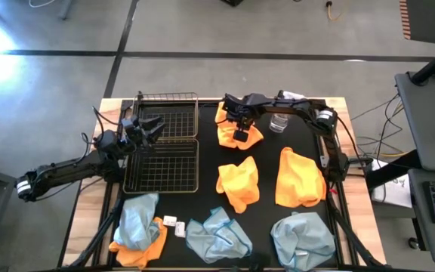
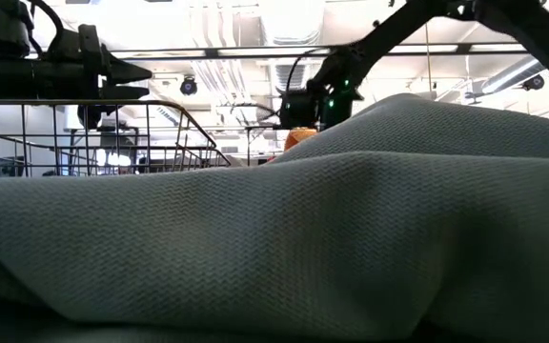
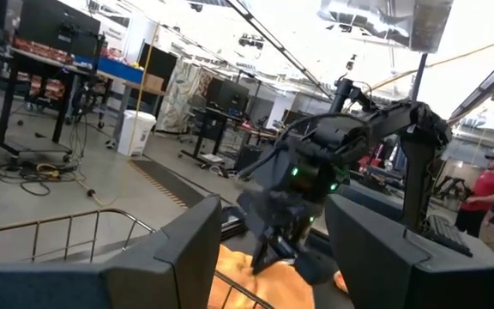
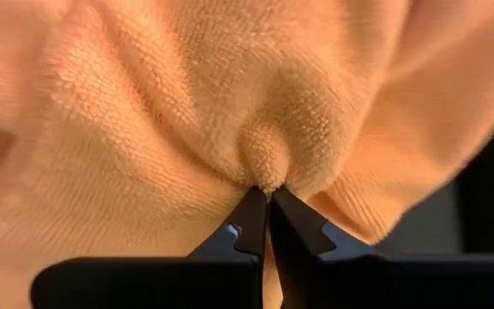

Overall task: Sort microfiber towel by color & place in baskets
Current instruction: Put the top center orange microfiber towel into the top wire basket

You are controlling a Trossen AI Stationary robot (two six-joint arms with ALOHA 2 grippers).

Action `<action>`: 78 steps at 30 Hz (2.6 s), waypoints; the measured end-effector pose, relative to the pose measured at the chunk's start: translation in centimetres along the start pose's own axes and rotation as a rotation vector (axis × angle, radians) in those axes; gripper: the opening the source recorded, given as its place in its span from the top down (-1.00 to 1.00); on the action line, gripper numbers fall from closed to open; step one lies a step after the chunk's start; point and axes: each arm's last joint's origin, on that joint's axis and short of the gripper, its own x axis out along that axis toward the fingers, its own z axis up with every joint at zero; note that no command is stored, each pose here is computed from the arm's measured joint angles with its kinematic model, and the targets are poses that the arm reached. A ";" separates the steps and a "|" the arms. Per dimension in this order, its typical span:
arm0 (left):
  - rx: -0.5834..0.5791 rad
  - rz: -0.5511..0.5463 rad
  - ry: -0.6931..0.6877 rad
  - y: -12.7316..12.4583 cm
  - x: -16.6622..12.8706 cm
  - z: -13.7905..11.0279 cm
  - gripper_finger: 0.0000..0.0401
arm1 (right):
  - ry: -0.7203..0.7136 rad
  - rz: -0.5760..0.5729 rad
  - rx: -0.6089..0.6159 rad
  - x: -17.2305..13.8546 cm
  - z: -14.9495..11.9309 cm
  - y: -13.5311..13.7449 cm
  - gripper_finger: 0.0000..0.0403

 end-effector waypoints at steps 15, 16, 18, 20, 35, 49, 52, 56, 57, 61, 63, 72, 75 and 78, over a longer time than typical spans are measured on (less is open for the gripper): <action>-0.022 -0.008 -0.025 -0.1 0.0 0.3 0.03 | -0.339 -0.056 0.131 -11.0 -0.7 -1.6 0.95; -0.024 -0.008 -0.025 -0.1 0.0 0.3 0.03 | -0.378 -0.057 0.143 -11.8 -0.7 -1.7 0.95; -0.028 -0.008 -0.025 -0.1 0.0 0.3 0.03 | -0.448 -0.064 0.166 -13.2 -0.7 -1.9 0.95; -0.037 -0.008 -0.025 -0.1 0.0 0.3 0.03 | -0.519 -0.075 0.177 -14.5 -0.7 -2.1 0.95; -0.045 -0.009 -0.025 -0.1 0.0 0.3 0.03 | -0.908 -0.107 0.246 -20.8 -0.8 -2.9 0.95; -0.045 -0.009 -0.026 -0.1 0.0 0.3 0.03 | -0.930 -0.012 0.226 -21.0 -0.8 -2.6 0.95; -0.046 -0.011 -0.032 -0.1 -0.1 0.3 0.03 | -0.945 -0.014 0.226 -21.2 -0.7 -2.6 0.95; -0.048 -0.017 -0.050 -0.2 -0.2 0.5 0.03 | -0.990 -0.019 0.228 -21.4 -0.4 -2.7 0.95; -0.048 -0.019 -0.055 -0.2 -0.3 0.6 0.03 | -1.000 -0.023 0.223 -21.4 -0.2 -2.7 0.95; -0.050 -0.026 -0.073 -0.2 -0.4 0.8 0.03 | -1.036 -0.025 0.217 -21.5 0.2 -2.5 0.95; -0.049 -0.029 -0.082 -0.3 -0.5 0.9 0.03 | -1.056 -0.023 0.217 -21.4 0.5 -2.5 0.95; -0.050 -0.039 -0.111 -0.3 -0.7 1.3 0.03 | -1.119 0.077 0.185 -20.1 2.4 -2.1 0.95; -0.052 -0.043 -0.116 -0.4 -0.8 1.3 0.03 | -1.134 0.082 0.182 -20.2 3.4 -2.2 0.95; -0.053 -0.050 -0.120 -0.4 -0.8 1.4 0.03 | -1.153 0.102 0.168 -20.3 4.5 -2.2 0.95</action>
